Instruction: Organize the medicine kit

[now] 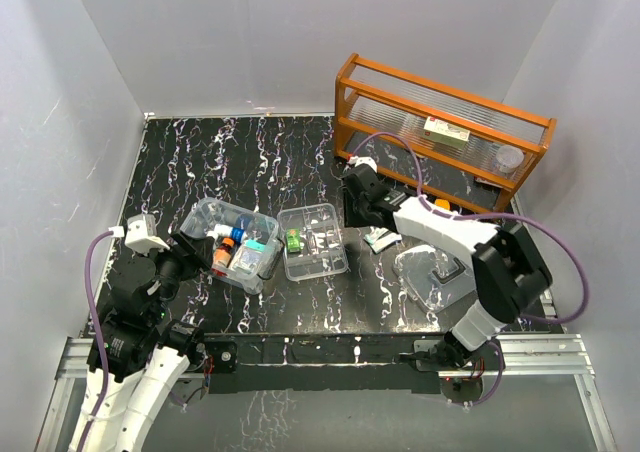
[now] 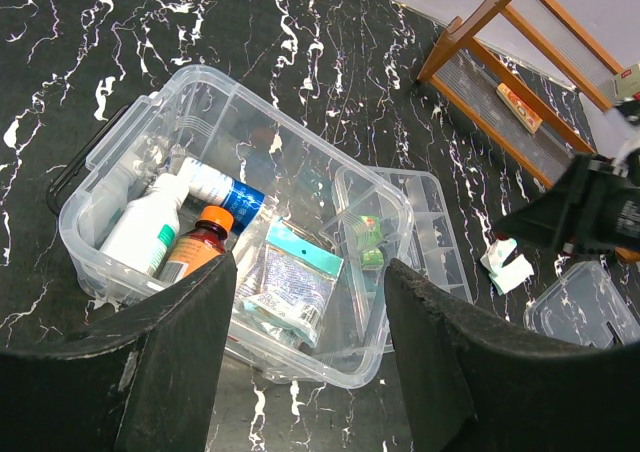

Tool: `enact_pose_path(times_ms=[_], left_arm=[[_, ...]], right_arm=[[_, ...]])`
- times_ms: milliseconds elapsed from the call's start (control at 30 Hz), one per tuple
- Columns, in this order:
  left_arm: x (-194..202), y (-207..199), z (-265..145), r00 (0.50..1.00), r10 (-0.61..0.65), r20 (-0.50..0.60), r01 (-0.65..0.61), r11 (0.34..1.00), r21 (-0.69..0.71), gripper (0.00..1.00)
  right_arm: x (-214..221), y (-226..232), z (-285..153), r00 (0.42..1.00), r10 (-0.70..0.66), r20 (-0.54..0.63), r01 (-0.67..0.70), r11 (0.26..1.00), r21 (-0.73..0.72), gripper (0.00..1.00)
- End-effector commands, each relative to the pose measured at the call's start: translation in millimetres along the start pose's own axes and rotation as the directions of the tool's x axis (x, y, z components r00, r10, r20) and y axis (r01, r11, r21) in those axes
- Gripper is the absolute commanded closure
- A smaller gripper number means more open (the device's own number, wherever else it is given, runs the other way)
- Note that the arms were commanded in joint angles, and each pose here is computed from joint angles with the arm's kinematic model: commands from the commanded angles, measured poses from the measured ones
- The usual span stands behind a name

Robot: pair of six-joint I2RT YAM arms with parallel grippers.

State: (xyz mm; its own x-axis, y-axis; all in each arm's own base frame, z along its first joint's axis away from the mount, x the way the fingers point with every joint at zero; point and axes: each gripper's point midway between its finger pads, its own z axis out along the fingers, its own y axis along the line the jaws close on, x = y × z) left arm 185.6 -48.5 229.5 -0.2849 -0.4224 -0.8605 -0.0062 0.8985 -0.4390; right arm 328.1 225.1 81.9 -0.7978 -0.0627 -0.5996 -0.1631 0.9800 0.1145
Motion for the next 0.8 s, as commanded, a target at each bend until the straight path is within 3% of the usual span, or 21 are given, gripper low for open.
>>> enact_pose_path(times_ms=[0,167,767], left_arm=[[-8.8,-2.6,-1.2,1.0,0.0,0.027,0.0,1.0,0.004,0.4],[-9.1,-2.9,-1.6,1.0,-0.001,0.029,0.001,1.0,0.007,0.4],[-11.6,-1.4,-4.4,0.999,-0.01,0.045,0.01,1.0,0.002,0.4]], right_arm=[[-5.7,32.5,-25.8,0.997,-0.007,0.083,0.017,0.992,-0.123,0.76],[-2.1,49.9,-36.1,0.993,-0.042,0.113,0.059,0.988,-0.142,0.76],[25.5,58.5,-14.1,0.994,-0.095,0.046,0.098,0.991,-0.09,0.75]])
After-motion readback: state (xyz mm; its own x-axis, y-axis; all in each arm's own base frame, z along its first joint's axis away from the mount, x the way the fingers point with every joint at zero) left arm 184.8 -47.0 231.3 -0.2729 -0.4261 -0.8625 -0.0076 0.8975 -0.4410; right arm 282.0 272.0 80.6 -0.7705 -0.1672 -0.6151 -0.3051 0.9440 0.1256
